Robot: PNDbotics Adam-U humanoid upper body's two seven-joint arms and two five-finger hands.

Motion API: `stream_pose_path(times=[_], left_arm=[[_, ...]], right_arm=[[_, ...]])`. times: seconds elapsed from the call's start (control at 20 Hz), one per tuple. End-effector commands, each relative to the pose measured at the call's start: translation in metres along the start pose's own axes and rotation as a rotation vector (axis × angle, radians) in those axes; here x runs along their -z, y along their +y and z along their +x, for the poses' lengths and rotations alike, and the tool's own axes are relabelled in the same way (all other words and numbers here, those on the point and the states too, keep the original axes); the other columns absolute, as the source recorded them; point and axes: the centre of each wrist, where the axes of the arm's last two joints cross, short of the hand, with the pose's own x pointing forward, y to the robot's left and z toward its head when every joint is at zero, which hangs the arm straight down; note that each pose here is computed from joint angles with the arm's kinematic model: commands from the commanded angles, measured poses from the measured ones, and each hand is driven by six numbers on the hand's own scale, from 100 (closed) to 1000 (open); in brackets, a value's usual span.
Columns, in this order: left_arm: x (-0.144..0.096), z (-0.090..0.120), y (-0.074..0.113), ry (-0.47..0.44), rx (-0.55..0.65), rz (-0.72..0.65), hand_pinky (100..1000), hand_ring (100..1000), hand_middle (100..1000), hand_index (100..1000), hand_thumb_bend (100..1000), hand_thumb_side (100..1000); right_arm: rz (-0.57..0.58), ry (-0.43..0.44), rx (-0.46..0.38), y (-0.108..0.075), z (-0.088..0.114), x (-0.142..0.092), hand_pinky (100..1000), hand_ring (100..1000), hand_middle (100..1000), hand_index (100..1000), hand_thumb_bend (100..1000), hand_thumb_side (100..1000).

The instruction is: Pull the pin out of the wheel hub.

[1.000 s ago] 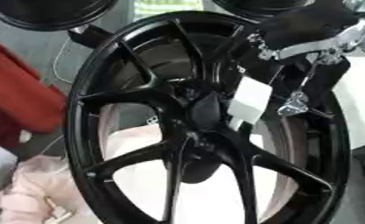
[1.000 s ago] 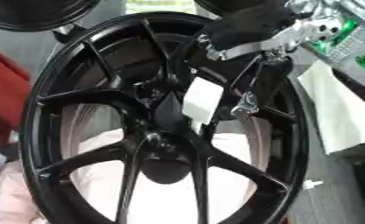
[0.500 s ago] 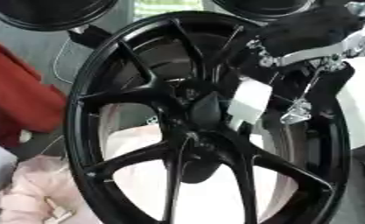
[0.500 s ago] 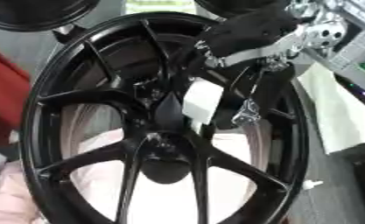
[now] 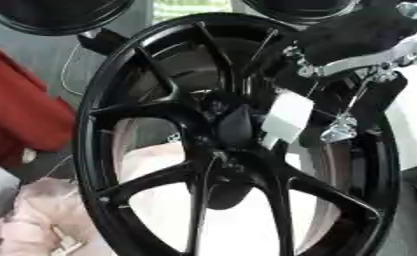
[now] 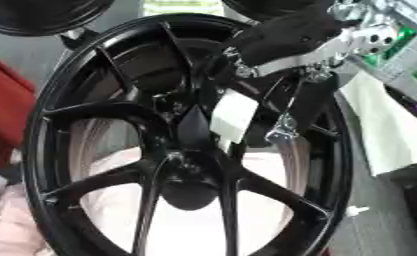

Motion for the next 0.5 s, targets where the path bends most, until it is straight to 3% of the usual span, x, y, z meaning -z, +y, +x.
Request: stream_pose_path(times=[0.05, 0.5], left_arm=[[-0.0003, 0.0045, 0.0045, -0.01, 0.015, 0.002, 709, 595, 495, 646, 100, 872], [-0.0008, 0.0038, 0.0044, -0.006, 0.014, 0.003, 709, 595, 495, 646, 100, 870]], right_arm=[[0.006, 0.022, -0.033, -0.0098, -0.001, -0.0091, 966, 979, 777, 762, 321, 282], [-0.003, 0.024, -0.02, -0.0101, -0.0023, -0.0082, 963, 966, 758, 740, 200, 276]])
